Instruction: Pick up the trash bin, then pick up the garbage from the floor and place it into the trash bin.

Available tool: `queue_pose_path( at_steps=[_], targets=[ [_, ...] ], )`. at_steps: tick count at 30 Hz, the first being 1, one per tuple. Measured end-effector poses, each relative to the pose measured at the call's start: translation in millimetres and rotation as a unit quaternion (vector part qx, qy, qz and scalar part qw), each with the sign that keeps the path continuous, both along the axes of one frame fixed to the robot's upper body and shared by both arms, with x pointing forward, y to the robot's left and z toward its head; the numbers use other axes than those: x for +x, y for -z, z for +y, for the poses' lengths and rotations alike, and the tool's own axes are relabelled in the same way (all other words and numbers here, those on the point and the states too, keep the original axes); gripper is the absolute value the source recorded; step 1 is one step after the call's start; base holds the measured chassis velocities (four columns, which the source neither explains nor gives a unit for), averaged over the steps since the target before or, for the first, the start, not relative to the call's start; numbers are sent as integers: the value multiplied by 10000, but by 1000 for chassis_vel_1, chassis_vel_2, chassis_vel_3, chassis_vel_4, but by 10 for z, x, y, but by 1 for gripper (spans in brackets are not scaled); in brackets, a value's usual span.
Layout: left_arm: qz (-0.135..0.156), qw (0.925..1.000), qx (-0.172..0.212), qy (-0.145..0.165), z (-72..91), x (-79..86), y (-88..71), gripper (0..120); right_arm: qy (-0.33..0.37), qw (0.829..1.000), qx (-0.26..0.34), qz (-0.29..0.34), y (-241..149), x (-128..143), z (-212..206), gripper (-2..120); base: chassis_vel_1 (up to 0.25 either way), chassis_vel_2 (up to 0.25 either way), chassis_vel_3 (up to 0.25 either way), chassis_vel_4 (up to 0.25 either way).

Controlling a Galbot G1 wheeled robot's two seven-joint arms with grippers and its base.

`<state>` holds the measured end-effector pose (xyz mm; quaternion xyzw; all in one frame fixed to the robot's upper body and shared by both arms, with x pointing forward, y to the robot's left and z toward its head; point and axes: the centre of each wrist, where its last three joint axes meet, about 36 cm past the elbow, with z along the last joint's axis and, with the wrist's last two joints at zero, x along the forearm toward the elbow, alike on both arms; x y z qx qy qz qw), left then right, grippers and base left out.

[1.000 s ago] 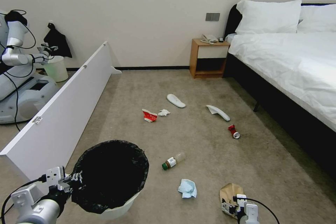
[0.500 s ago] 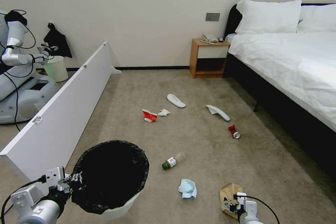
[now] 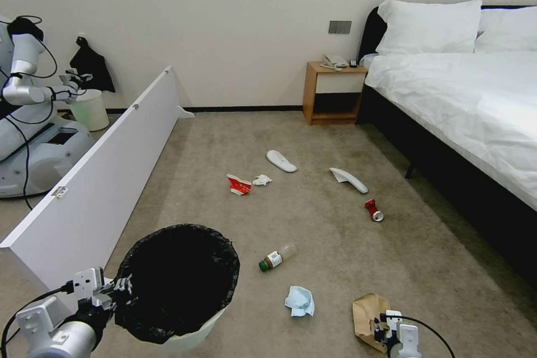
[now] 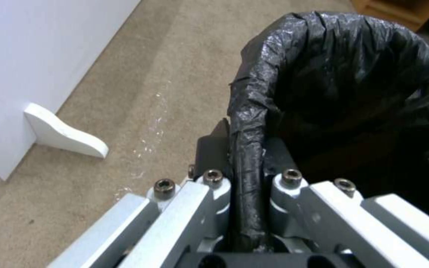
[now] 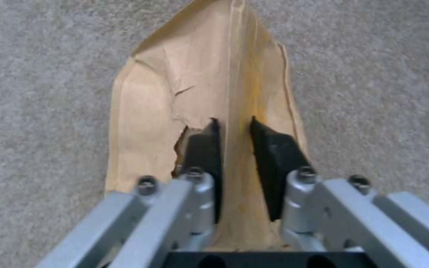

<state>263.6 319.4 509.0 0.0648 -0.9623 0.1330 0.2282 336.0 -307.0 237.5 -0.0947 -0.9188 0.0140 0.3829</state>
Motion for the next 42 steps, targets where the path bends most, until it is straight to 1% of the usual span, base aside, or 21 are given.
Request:
queue_pose_path(
  at_steps=[1,2,3,5,17,20,23,24,26,27,28,30,33,34,36,37,38,39,40,41,42],
  targets=[
    [1,10000,1,2,-1,-1,1,4,3,10000,-18,4,-10,-14,-15,10,0,0,0,0],
    [1,10000,1,2,-1,-1,1,4,3,10000,-18,4,-10,-14,-15,10,0,0,0,0],
    [1,10000,-1,5,-3,-1,1,4,3,10000,-29,8,-18,-26,-26,2,0,0,0,0],
    [2,10000,-3,8,-5,0,2,4,5,10000,-35,9,-23,-34,-33,0,0,0,0,0],
    [-9,10000,2,56,-16,13,-3,4,6,10000,-56,-58,-103,-73,-86,0,0,0,0,0],
    [3,10000,-8,83,-26,15,2,4,14,9999,-45,-116,-154,-89,-98,0,0,0,0,0],
    [52,9999,-27,146,-33,28,27,4,11,9994,-31,-347,-314,-101,-108,0,0,0,0,0],
    [75,9998,-36,182,-34,41,38,4,31,9984,1,-556,-437,-107,-122,0,0,0,0,0],
    [91,9997,-45,211,-34,53,45,4,44,9975,15,-706,-521,-111,-135,0,0,0,0,0],
    [122,9996,-70,264,-34,78,52,4,44,9943,17,-1062,-701,-124,-167,0,0,0,0,0],
    [122,9996,-70,264,-34,78,52,4,44,9943,17,-1062,-701,-124,-167,0,0,0,0,0],
    [165,9991,-102,368,-51,130,67,4,-53,9855,66,-1695,-1064,-180,-203,0,0,0,0,0],
    [180,9989,-118,418,-68,150,74,4,-105,9811,115,-1927,-1213,-202,-206,0,0,0,0,0],
    [199,9987,-133,461,-85,164,84,4,-164,9770,191,-2119,-1343,-218,-194,0,0,0,0,0],
    [262,9979,-180,563,-139,184,118,4,-437,9609,403,-2704,-1761,-256,-107,0,0,0,0,0],
    [262,9979,-180,563,-139,184,118,4,-437,9609,403,-2704,-1761,-256,-107,0,0,0,0,0],
    [295,9976,-196,596,-160,183,131,4,-618,9508,546,-2986,-1968,-269,-46,0,0,0,0,0],
    [295,9976,-196,596,-160,183,131,4,-618,9508,546,-2986,-1968,-269,-46,0,0,0,0,0],
    [316,9974,-203,619,-172,180,140,4,-724,9455,619,-3115,-2065,-273,-15,0,0,0,0,0],
    [351,9970,-214,649,-194,163,150,4,-998,9319,749,-3406,-2258,-269,35,0,0,0,0,0],
    [351,9970,-214,649,-194,163,150,4,-998,9319,749,-3406,-2258,-269,35,0,0,0,0,0]
  ],
)
